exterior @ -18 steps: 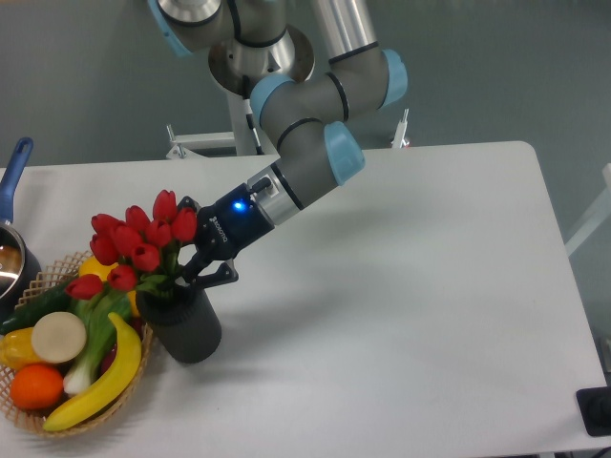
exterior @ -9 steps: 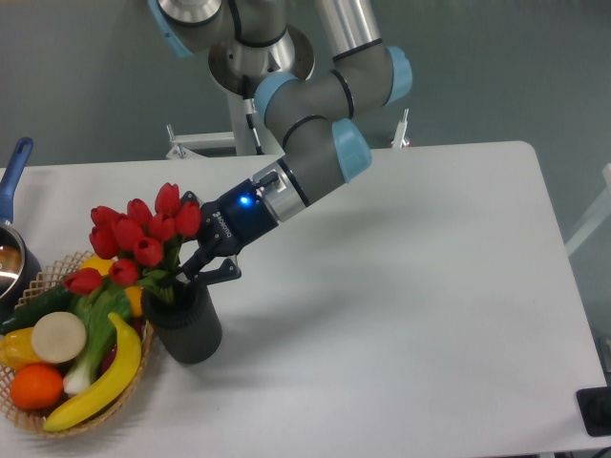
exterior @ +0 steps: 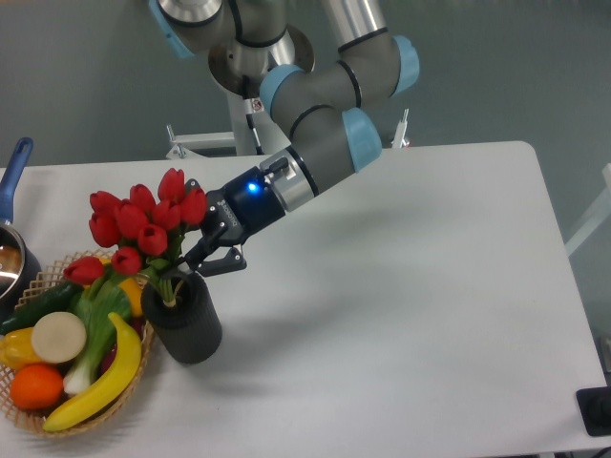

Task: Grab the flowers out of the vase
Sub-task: 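Lift the gripped tulips up out of the black vase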

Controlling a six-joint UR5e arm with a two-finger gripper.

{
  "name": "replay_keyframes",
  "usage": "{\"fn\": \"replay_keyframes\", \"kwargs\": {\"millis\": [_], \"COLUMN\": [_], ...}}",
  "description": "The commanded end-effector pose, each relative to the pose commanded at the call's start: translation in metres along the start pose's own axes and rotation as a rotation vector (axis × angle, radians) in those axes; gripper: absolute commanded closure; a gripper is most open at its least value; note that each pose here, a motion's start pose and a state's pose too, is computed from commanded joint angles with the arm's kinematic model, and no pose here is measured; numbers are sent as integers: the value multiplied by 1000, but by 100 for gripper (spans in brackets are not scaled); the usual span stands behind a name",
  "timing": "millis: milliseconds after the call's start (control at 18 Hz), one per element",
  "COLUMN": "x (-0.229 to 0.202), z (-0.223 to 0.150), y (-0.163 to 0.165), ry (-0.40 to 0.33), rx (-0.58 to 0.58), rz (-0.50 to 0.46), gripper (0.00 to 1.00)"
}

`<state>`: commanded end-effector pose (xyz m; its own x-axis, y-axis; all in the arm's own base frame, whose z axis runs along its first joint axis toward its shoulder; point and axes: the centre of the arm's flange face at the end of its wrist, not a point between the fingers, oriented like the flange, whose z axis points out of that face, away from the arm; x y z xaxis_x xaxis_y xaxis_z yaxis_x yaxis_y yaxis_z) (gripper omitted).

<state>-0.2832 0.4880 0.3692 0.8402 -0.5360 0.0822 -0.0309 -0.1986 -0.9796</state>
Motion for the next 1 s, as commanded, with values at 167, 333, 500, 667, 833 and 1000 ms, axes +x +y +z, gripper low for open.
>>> {"fn": "replay_keyframes", "kwargs": {"millis": [167, 333, 500, 667, 833, 1000], "x": [2, 3, 1, 6, 13, 14], "z": [-6, -8, -10, -12, -15, -24], "y": [-14, -18, -28, -40, -50, -59], "ry": [-12, -15, -20, -23, -28, -45], "rx": [1, 2, 3, 5, 9, 14], "rz": [-29, -25, -46, -55, -74, -94], "gripper": [54, 54, 54, 54, 54, 54]}}
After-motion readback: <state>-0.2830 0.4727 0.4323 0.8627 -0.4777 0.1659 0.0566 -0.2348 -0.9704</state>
